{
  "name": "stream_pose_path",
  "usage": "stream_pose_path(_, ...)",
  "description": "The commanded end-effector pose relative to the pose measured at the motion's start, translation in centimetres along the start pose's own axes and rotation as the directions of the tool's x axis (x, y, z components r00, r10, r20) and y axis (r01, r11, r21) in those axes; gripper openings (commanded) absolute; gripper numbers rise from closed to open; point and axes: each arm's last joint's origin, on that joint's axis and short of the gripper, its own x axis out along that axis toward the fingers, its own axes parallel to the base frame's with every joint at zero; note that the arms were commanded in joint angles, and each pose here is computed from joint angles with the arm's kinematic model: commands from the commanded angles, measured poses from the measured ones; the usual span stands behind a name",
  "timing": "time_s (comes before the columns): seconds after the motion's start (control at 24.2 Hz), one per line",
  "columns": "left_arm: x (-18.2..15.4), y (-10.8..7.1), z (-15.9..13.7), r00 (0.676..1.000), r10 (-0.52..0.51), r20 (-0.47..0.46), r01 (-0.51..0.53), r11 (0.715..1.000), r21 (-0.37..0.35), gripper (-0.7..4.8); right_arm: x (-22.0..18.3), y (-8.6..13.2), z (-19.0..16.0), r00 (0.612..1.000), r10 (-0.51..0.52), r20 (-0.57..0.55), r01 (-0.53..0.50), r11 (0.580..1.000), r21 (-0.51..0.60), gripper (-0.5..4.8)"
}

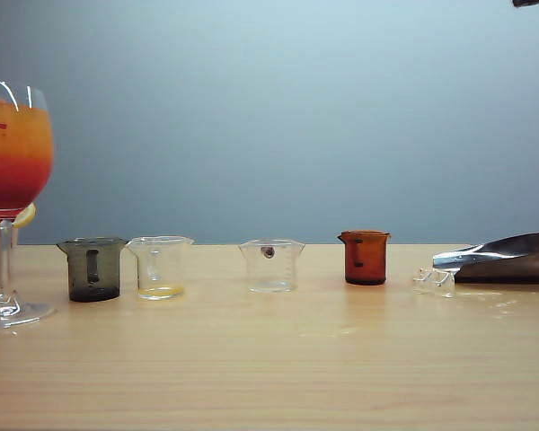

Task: Pick up the fourth measuring cup from the left, pour the grenadine inside into the goblet, and finally put the measuring cup back in its original place.

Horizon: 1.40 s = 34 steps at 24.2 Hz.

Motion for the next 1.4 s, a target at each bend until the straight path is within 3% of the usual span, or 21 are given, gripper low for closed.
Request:
stream_pose_path(0.04, 0.0, 0.0, 0.2, 1.0, 0.002, 0.013, -0.002, 1.0, 0.003, 0.07, -0.1, 0.0, 0.3, 1.0, -0.002, 0.016, 0.002, 1.0, 0.002, -0.01)
stream_pose_path(0.29, 0.0, 0.0, 0.2, 1.0, 0.002, 0.013, -0.002, 1.0, 0.003, 0.07, -0.6, -0.1, -0.2, 0.999, -0.02, 0.046, 0.02, 1.0, 0.002, -0.01)
stream_pose_path(0.5, 0.0, 0.0, 0.2, 1.0, 0.002, 0.013, -0.002, 1.0, 0.003, 0.07, -3.3, -0.8, -5.4, 0.967, -0.18, 0.179, 0.181, 0.983, 0.011, -0.01)
stream_pose_path(0.66, 0.0, 0.0, 0.2, 1.0, 0.002, 0.013, -0.002, 1.0, 0.003, 0.07, -4.4, -1.2, -9.3, 0.944, -0.296, 0.146, 0.297, 0.955, 0.013, -0.01)
stream_pose_path(0.83, 0.0, 0.0, 0.2, 1.0, 0.002, 0.013, -0.002, 1.0, 0.003, 0.07, -5.1, -1.3, -11.0, 0.916, -0.359, 0.177, 0.362, 0.932, 0.016, -0.01)
stream_pose_path(1.2, 0.0, 0.0, 0.2, 1.0, 0.001, 0.01, -0.001, 1.0, 0.003, 0.07, -4.6, -1.2, -12.9, 0.922, -0.361, 0.141, 0.337, 0.927, 0.166, -0.01)
stream_pose_path(1.4, 0.0, 0.0, 0.1, 1.0, 0.002, 0.003, -0.002, 1.0, 0.004, 0.07, -4.6, -1.2, -12.9, 0.922, -0.36, 0.141, 0.336, 0.927, 0.167, -0.01)
